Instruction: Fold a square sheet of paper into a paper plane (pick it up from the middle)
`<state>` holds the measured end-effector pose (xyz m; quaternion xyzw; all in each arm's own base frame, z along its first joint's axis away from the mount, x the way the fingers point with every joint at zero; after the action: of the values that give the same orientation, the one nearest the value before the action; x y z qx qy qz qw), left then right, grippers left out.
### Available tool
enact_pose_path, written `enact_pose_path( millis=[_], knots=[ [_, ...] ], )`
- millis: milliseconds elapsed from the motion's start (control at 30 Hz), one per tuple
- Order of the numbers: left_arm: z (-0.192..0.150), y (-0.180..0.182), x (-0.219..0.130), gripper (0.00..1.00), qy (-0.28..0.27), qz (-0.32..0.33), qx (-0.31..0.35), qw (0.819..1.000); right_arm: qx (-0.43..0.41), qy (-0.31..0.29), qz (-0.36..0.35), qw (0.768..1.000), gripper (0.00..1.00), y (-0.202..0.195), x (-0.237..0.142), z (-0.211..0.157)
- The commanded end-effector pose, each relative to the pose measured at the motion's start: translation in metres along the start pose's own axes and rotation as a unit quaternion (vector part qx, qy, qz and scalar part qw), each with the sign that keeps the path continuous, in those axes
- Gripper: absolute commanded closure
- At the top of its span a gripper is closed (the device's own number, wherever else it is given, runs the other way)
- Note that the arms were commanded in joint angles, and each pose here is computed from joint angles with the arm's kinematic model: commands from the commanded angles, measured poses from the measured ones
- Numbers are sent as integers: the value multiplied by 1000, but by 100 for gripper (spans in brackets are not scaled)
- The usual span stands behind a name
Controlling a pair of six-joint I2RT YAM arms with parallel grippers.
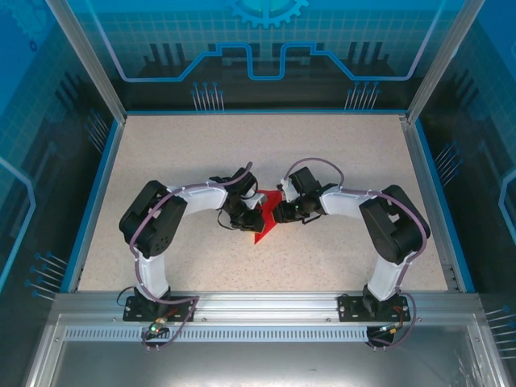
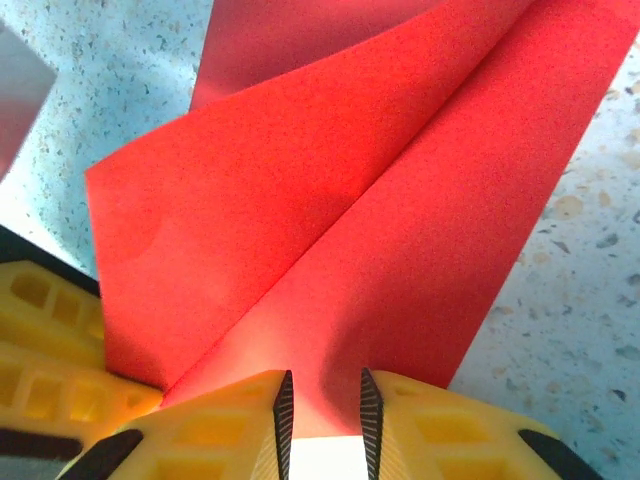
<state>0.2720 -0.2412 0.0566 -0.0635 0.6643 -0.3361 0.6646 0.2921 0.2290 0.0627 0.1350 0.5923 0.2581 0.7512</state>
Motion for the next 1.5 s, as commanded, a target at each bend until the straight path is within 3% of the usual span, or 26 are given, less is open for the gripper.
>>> enact_pose_path(
  millis=[0,500,1067,1467],
  knots=[
    [7,-1,-3,87,-8,-28,4,1000,-13,-14,24,1000,73,17,-15,7],
    [6,8,0,87,-7,-65,-10,998,22,-40,116,992,75,39,-7,35],
    [4,11,-2,87,-7,-65,-12,998,51,-30,97,993,77,21,36,62],
    [2,12,-16,69,-21,-18,5,1000,58,-11,85,995,77,13,47,60]
  ],
)
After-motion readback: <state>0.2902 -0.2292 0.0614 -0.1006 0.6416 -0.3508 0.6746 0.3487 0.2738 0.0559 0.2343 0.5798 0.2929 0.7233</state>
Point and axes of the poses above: each hand's point on the last joint's axis, 136 mm out from that joint toward the fingers, its own x axis out along the fingers, its own y axis along the line the jaws close on, z = x × y, the point moved 5 cm from there along -x, back along the fingers, and after that the axes turned 8 degrees about x, right-handed, at the moved point
